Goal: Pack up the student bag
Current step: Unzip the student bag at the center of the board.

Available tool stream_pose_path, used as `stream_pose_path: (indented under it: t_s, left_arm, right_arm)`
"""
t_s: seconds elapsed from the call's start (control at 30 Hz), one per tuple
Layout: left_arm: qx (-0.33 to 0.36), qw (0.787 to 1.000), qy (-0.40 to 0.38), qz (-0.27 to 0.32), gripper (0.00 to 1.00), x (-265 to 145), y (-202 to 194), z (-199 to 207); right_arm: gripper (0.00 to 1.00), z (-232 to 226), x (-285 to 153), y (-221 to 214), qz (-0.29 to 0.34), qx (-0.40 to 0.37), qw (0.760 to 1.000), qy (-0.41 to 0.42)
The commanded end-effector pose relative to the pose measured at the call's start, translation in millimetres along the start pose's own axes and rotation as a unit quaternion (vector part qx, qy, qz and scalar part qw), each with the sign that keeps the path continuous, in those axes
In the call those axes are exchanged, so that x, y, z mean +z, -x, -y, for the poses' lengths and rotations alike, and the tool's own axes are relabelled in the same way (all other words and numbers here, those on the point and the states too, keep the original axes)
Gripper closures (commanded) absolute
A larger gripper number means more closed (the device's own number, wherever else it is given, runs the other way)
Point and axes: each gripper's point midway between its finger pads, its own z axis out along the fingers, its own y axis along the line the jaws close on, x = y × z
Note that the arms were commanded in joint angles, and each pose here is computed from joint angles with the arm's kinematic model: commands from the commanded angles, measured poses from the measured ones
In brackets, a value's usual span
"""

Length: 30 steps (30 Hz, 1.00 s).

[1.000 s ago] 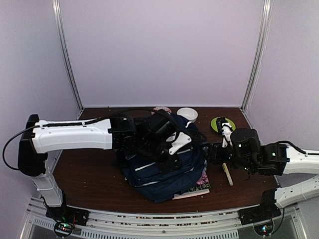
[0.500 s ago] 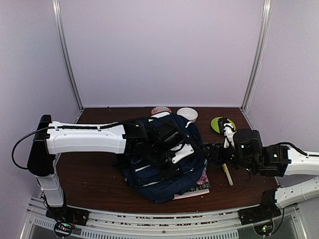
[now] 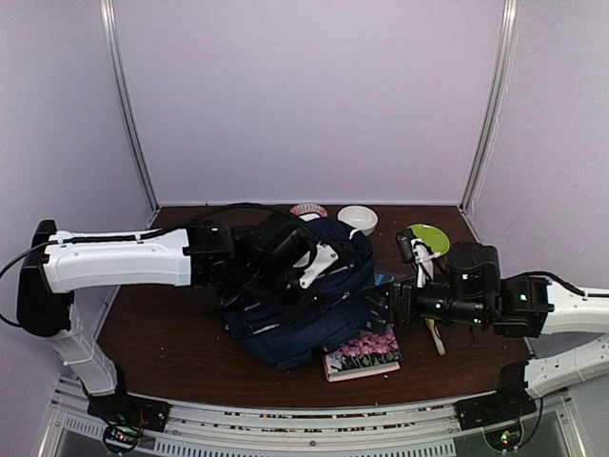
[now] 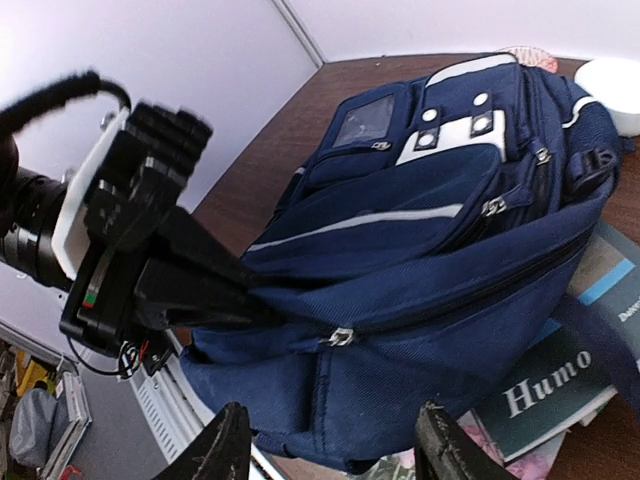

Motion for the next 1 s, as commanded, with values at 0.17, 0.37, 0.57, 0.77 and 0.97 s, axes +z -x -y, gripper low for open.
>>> stream_pose_path:
  t_s: [0.17, 0.37, 0.57, 0.77, 0.97]
  left_arm:
    - [-0.091, 0.986, 0.026, 0.135, 1.00, -24, 57, -17]
    - [-0.085, 0.983, -0.003, 0.160, 1.00, -31, 63, -8]
    - [-0.070, 0.982, -0.038, 0.174, 1.00, -37, 66, 3]
    - [-0.069, 0.978, -0.046, 0.189, 1.00, -46, 72, 5]
    - [-0.067, 0.979, -0.043, 0.189, 1.00, -47, 72, 4]
  right_arm:
    - [0.43, -22, 27, 4, 0.004, 0.114, 0.993, 0.042]
    - [0.41, -6, 39, 13, 0.044, 0.173, 0.984, 0.021]
    - [0.43, 2, 57, 12, 0.025, 0.184, 0.983, -0.001]
    - [0.52, 2, 64, 10, 0.018, 0.183, 0.983, -0.007]
    - [0.72, -4, 67, 17, 0.020, 0.184, 0.983, 0.002]
